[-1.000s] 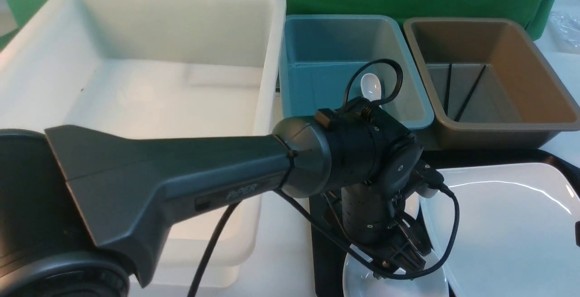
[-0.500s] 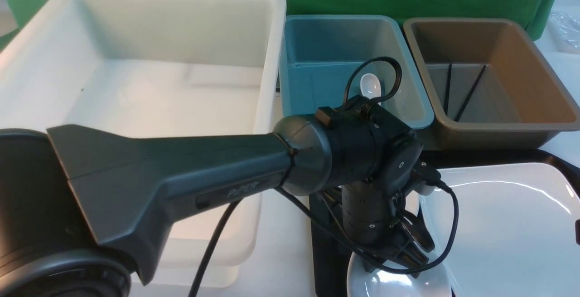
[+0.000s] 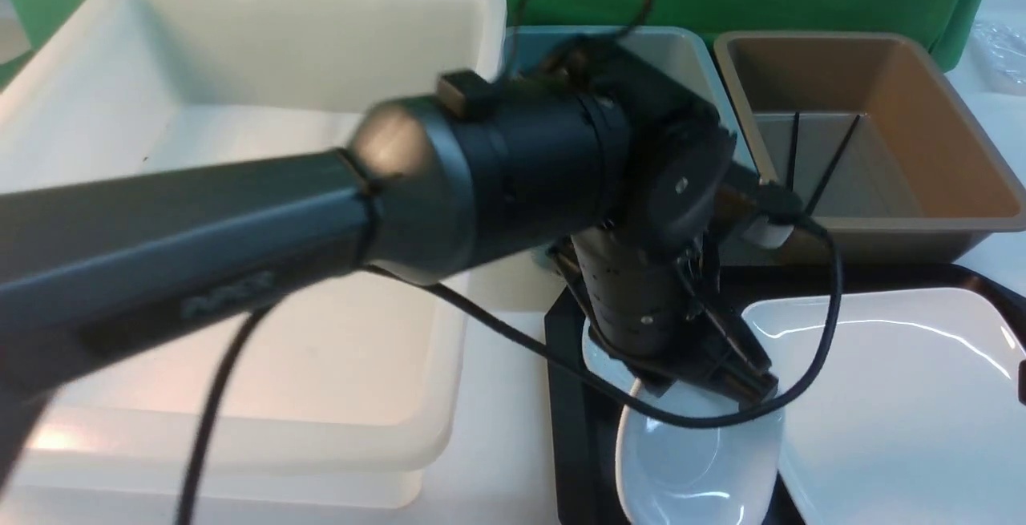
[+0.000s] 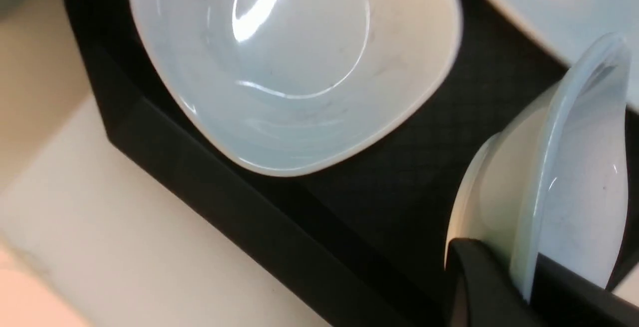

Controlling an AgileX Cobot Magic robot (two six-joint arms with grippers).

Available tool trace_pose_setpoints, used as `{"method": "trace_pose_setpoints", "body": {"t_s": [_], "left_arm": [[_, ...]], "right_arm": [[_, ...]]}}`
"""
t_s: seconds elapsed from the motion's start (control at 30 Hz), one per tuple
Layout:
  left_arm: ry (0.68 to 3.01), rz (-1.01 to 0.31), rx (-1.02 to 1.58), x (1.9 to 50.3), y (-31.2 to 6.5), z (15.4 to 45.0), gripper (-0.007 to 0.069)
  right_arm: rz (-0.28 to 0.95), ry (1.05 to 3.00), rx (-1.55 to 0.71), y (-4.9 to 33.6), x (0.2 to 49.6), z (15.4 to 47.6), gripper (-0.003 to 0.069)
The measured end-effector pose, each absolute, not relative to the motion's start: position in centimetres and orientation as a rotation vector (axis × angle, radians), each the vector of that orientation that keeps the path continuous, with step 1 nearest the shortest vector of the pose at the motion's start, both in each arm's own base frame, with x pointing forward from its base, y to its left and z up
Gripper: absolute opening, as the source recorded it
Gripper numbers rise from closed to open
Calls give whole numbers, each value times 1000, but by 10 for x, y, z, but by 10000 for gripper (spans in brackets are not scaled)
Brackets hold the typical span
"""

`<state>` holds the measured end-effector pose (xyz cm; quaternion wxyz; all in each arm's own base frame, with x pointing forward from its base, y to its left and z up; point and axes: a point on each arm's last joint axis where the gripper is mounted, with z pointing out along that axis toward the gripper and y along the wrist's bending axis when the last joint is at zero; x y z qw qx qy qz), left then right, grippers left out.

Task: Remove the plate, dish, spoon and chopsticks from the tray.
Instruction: Use the left arm to grab a small plate from the dinner plate, then use the left arm to put the small plate into the large storage box on the left

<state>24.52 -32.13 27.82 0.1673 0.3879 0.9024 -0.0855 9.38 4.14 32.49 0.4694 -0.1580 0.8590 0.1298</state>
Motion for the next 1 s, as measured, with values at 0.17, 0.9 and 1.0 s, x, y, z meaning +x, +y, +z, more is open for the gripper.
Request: {"method": "trace_pose_setpoints", "body": {"t_s": [0.17, 0.9, 1.0], "left_arm": [[2488, -312, 1049, 240, -305, 321, 32], [2472, -424, 485, 295, 1, 377, 33], [2524, -403, 594, 303, 14, 333, 33]], "right_arm": [[346, 2036, -399, 43, 93, 350, 29], [683, 2069, -1165, 205, 186, 424, 23], [670, 2095, -1186, 228, 193, 418, 23]]}}
